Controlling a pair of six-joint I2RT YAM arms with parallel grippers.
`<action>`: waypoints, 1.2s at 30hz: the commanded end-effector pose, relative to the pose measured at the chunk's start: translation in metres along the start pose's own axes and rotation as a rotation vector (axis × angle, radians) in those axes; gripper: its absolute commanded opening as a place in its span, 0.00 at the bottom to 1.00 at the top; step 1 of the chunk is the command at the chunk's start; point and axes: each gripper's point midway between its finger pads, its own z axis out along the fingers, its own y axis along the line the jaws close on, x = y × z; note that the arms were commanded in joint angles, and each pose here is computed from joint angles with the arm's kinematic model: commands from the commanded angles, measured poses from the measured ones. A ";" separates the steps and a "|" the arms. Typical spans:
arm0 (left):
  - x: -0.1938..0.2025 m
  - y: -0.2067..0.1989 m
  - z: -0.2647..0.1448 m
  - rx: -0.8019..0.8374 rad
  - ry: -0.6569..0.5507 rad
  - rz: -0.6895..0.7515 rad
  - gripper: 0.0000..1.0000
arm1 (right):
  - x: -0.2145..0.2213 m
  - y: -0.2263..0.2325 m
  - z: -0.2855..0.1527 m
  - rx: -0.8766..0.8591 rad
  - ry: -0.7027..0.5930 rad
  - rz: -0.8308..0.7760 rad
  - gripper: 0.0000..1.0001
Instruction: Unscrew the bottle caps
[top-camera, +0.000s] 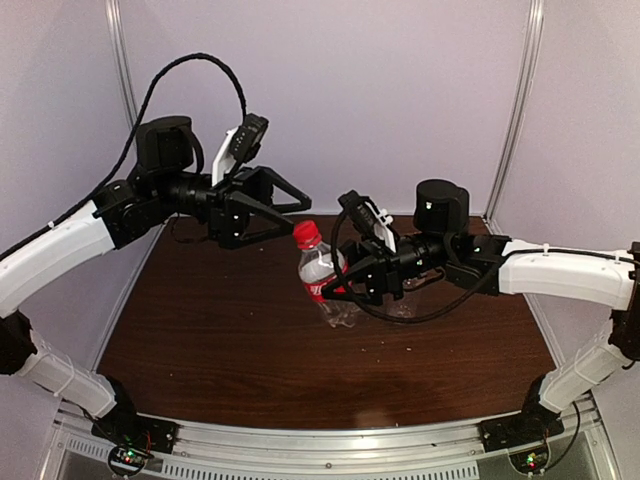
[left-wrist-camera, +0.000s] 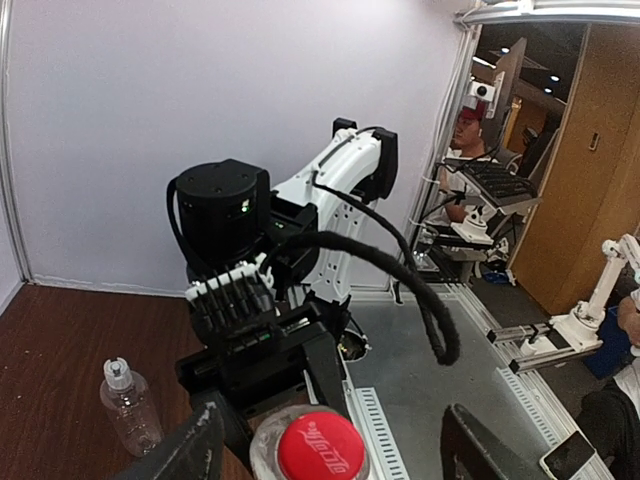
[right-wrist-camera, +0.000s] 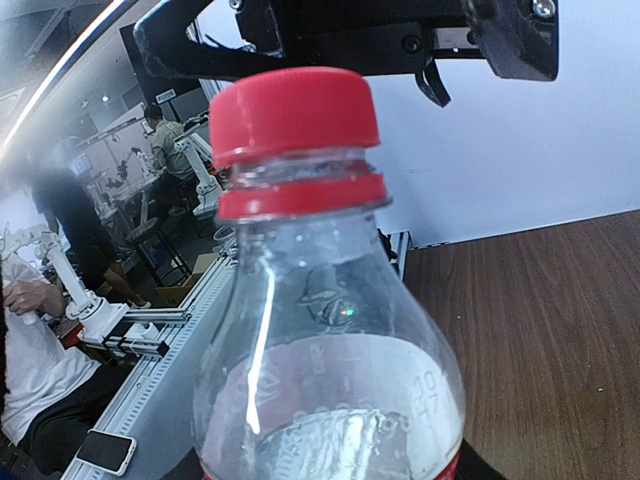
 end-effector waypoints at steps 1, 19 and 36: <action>-0.011 -0.012 -0.001 0.075 -0.026 0.081 0.75 | -0.019 0.009 0.001 -0.047 -0.033 -0.043 0.26; 0.008 -0.001 0.008 0.054 -0.003 0.041 0.60 | -0.023 0.008 0.001 -0.048 -0.049 -0.040 0.26; 0.011 0.013 0.011 -0.003 -0.004 0.015 0.25 | -0.018 -0.009 0.000 0.049 -0.037 -0.021 0.24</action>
